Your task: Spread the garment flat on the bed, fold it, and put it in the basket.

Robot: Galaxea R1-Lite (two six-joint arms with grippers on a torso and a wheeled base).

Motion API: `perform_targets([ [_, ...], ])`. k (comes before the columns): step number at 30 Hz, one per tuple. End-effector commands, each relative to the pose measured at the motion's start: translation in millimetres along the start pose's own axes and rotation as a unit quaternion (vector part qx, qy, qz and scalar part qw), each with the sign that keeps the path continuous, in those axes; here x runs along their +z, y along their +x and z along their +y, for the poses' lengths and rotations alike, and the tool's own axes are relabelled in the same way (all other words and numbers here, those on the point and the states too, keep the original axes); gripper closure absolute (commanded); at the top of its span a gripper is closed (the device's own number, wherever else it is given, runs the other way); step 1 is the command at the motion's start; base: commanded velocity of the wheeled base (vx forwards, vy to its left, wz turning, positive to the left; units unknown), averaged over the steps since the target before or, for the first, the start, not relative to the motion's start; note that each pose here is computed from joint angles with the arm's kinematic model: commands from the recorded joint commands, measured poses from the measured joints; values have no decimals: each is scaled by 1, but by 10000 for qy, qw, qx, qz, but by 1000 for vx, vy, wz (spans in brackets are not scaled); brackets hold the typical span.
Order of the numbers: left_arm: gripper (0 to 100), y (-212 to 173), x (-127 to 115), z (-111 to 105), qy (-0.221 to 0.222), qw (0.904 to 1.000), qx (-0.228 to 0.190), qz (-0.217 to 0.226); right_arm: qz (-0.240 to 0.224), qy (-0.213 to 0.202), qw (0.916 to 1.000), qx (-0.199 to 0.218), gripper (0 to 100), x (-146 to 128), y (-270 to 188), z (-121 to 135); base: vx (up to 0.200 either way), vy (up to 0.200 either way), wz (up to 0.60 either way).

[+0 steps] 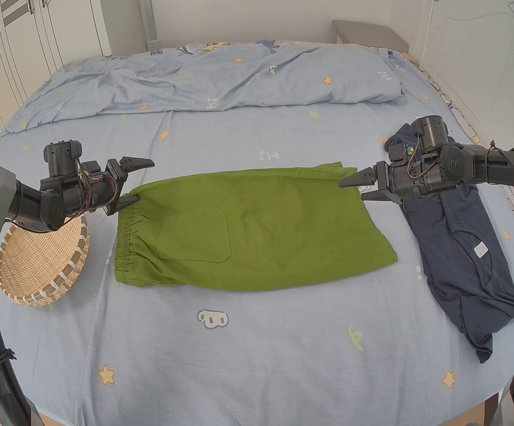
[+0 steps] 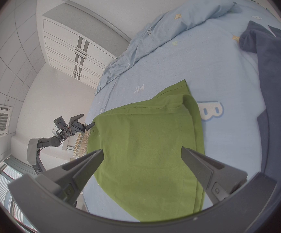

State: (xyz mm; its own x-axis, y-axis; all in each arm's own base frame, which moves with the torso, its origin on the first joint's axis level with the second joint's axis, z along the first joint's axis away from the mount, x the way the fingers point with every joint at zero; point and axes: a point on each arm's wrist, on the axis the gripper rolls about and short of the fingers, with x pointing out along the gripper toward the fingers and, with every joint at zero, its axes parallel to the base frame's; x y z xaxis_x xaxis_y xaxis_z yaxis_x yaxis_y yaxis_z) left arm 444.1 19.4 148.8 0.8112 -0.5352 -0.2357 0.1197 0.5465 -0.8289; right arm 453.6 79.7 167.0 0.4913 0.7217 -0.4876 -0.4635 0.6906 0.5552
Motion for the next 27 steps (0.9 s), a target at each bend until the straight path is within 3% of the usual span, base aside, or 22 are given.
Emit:
perform_targets([
  [1,0,-1,-6,-4,7,10000,3,50,-113,-29,9999,-23,0,-3,-16,6,0,0,0],
  [5,0,-21,-9,-26,141,9998,-139,3,-181,-53,9998,-19,0,-6,-28,14,0,0,0],
  [10,0,-37,-18,-35,251,9994,-246,-53,-167,-18,9999,-34,0,-12,-39,20,0,0,0],
  [11,0,-58,-37,-35,310,9989,-358,-29,-119,31,9999,-49,0,-21,-49,26,0,0,0],
  [14,0,-78,-57,-27,341,9982,-491,39,-99,93,9999,-89,0,-32,-58,27,0,0,0],
  [17,0,-95,-90,-1,382,9983,-443,81,-143,77,9998,-111,0,-40,-64,28,0,0,0],
  [20,0,-106,-94,11,532,9979,-373,-84,-155,74,9998,-109,0,-40,-65,29,0,0,0],
  [21,0,-110,-99,26,699,9971,-253,-141,-183,49,9998,-104,0,-40,-70,33,0,0,0],
  [27,0,-104,-102,34,774,9969,-120,-119,-195,1,9998,-77,0,-42,-73,39,0,0,0],
])
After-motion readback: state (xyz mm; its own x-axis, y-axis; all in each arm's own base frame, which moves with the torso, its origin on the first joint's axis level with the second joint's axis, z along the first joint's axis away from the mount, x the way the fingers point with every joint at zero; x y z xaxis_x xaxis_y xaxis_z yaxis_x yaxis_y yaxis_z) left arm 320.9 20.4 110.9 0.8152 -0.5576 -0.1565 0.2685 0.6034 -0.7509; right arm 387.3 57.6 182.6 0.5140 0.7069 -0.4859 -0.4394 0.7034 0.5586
